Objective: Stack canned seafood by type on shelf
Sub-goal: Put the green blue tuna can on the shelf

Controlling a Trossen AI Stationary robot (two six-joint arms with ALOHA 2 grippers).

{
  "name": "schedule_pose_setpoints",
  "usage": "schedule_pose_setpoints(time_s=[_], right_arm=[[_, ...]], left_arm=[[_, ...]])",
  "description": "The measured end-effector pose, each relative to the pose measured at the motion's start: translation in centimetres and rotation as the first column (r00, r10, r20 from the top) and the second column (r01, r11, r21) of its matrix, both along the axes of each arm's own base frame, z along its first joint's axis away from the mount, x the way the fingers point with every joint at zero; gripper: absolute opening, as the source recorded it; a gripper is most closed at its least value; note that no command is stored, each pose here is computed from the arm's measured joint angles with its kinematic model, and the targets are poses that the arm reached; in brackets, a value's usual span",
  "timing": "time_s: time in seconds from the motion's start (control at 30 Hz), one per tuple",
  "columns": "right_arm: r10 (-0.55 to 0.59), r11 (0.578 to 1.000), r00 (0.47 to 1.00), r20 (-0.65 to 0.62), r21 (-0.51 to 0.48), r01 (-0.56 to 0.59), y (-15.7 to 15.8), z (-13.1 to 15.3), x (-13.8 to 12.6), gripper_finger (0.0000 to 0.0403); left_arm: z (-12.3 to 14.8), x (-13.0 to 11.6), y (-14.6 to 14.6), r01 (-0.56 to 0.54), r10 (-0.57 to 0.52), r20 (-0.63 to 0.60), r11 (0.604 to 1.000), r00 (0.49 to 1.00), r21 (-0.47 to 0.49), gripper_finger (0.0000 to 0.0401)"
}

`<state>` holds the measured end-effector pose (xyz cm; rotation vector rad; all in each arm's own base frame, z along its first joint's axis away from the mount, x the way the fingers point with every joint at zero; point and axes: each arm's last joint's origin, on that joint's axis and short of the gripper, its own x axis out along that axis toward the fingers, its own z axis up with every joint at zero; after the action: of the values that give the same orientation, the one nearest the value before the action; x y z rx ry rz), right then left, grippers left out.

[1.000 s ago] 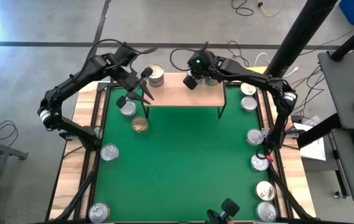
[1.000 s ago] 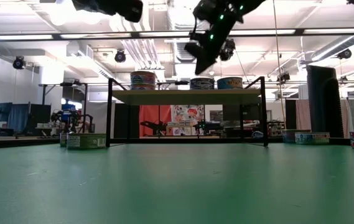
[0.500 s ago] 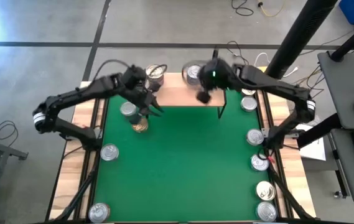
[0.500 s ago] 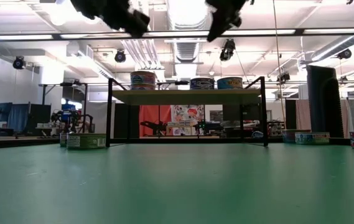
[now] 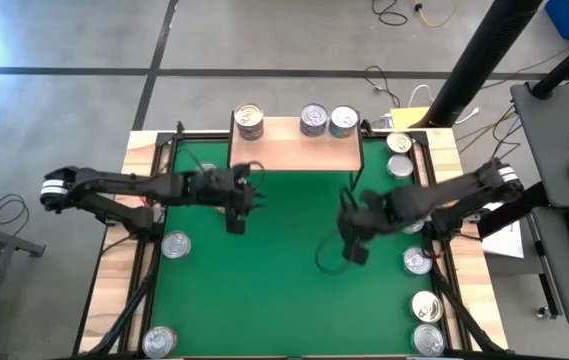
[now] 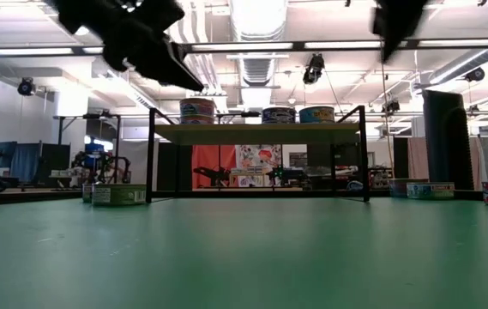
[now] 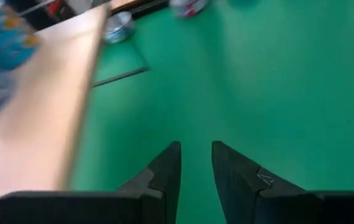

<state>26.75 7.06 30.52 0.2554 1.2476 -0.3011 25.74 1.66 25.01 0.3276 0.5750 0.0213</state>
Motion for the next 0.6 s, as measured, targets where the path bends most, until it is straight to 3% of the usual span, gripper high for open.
schedule_pose_setpoints(time_s=[0.17,0.27,0.37,0.6], right_arm=[[-0.056,0.986,0.985,-0.160,0.147,0.080,3.3,-4.6,-1.6,0.0011],[-0.119,0.969,0.947,-0.297,0.175,0.176,4.7,-7.1,-3.3,0.0011],[-0.197,0.957,0.886,-0.420,0.113,0.266,5.4,-9.0,-5.2,0.0011],[-0.392,0.891,0.712,-0.582,-0.048,0.452,5.2,-12.2,-8.5,0.0011]], left_arm=[[-3.9,-0.4,-4.1,0.114,-0.101,0.126,0.989,0.987,-0.097,0.0076],[-5.5,-0.7,-6.7,0.204,-0.174,0.208,0.970,0.963,-0.130,0.0076],[-6.2,-0.9,-8.6,0.256,-0.210,0.256,0.953,0.944,-0.162,0.0076],[-7.4,-1.1,-10.6,0.190,-0.132,0.223,0.946,0.966,-0.264,0.0076]])
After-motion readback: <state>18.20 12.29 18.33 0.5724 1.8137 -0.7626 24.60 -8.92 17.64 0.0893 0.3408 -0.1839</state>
